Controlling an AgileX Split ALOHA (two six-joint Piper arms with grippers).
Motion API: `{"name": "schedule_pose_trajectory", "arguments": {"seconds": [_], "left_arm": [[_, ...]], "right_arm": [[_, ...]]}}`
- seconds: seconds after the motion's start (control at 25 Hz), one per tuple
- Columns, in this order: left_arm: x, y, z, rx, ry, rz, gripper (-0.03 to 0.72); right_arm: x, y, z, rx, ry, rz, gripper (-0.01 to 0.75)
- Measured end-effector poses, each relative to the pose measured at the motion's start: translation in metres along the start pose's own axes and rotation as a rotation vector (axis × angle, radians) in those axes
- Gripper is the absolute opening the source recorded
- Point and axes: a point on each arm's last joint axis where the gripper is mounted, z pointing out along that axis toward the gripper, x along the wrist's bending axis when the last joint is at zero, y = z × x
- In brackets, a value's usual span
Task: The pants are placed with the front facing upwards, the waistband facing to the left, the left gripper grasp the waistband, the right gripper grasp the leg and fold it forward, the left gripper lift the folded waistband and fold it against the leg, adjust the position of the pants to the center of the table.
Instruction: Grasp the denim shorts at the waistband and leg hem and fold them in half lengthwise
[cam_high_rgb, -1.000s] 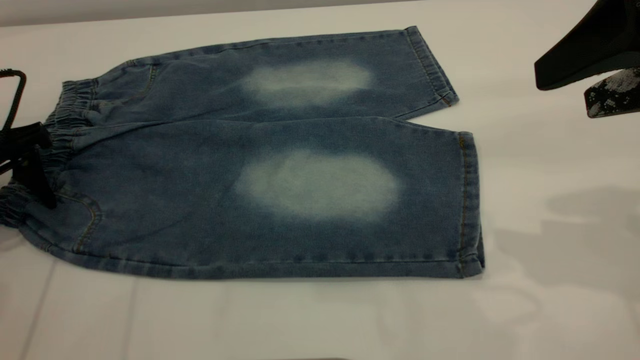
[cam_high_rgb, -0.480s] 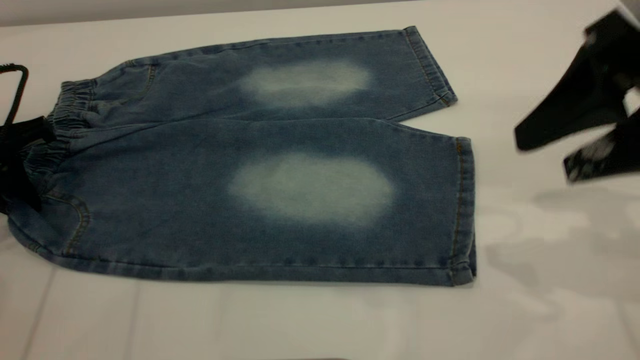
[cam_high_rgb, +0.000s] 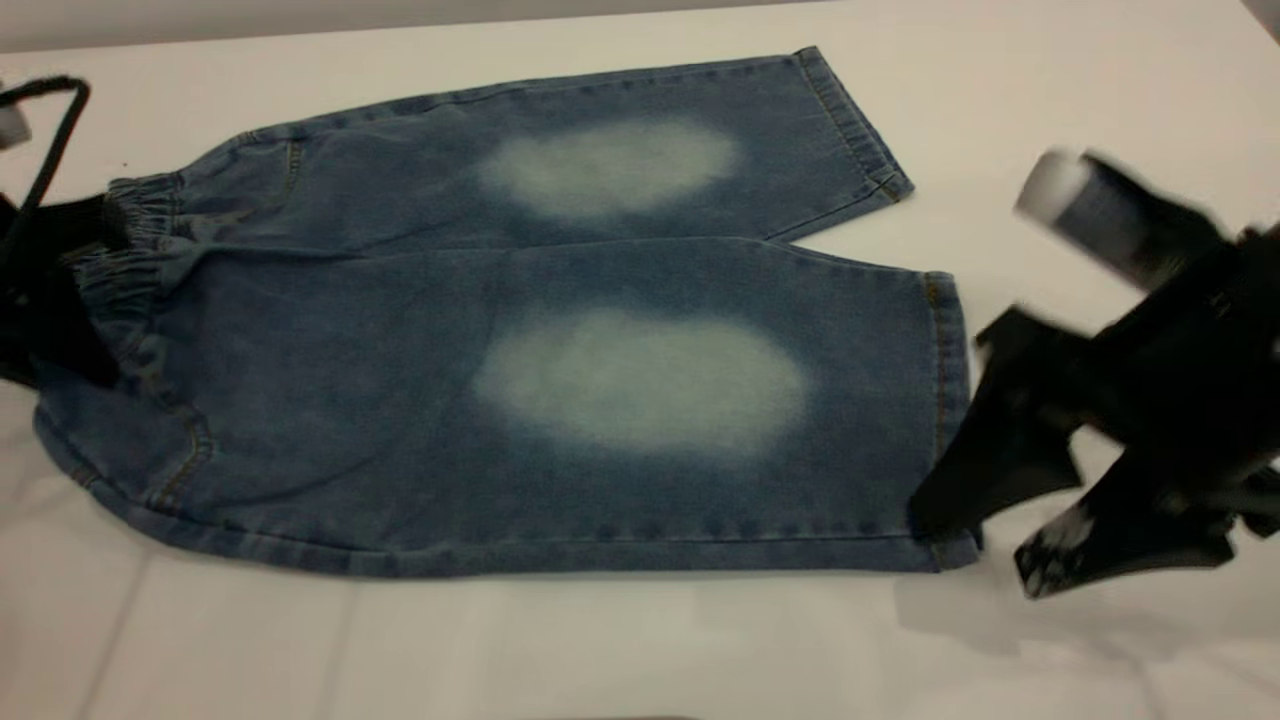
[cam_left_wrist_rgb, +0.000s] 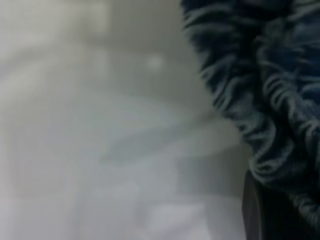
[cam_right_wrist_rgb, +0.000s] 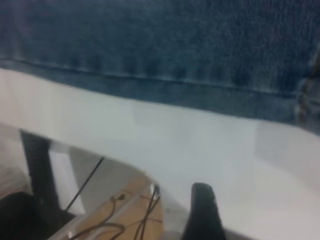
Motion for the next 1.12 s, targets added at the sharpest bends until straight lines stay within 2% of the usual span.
{"name": "schedule_pose_trajectory", "arguments": {"seconds": [0.36, 0.76, 0.92, 1.12], "left_arm": [[-0.002, -0.001, -0.003, 0.007, -0.017, 0.012, 0.098], [-0.004, -0.001, -0.003, 0.010, -0.019, 0.015, 0.098], [-0.004, -0.002, -0.003, 0.015, -0.020, 0.016, 0.098], [-0.004, -0.003, -0.003, 0.021, -0.021, 0.017, 0.098]], "right_arm": [[-0.013, 0.007, 0.019, -0.040, -0.001, 0.053, 0.444], [-0.007, 0.023, 0.024, -0.103, 0.037, 0.007, 0.423], [-0.004, 0.036, 0.024, -0.138, 0.018, -0.013, 0.342], [-0.004, 0.039, 0.025, -0.146, 0.012, -0.016, 0.150]]}}
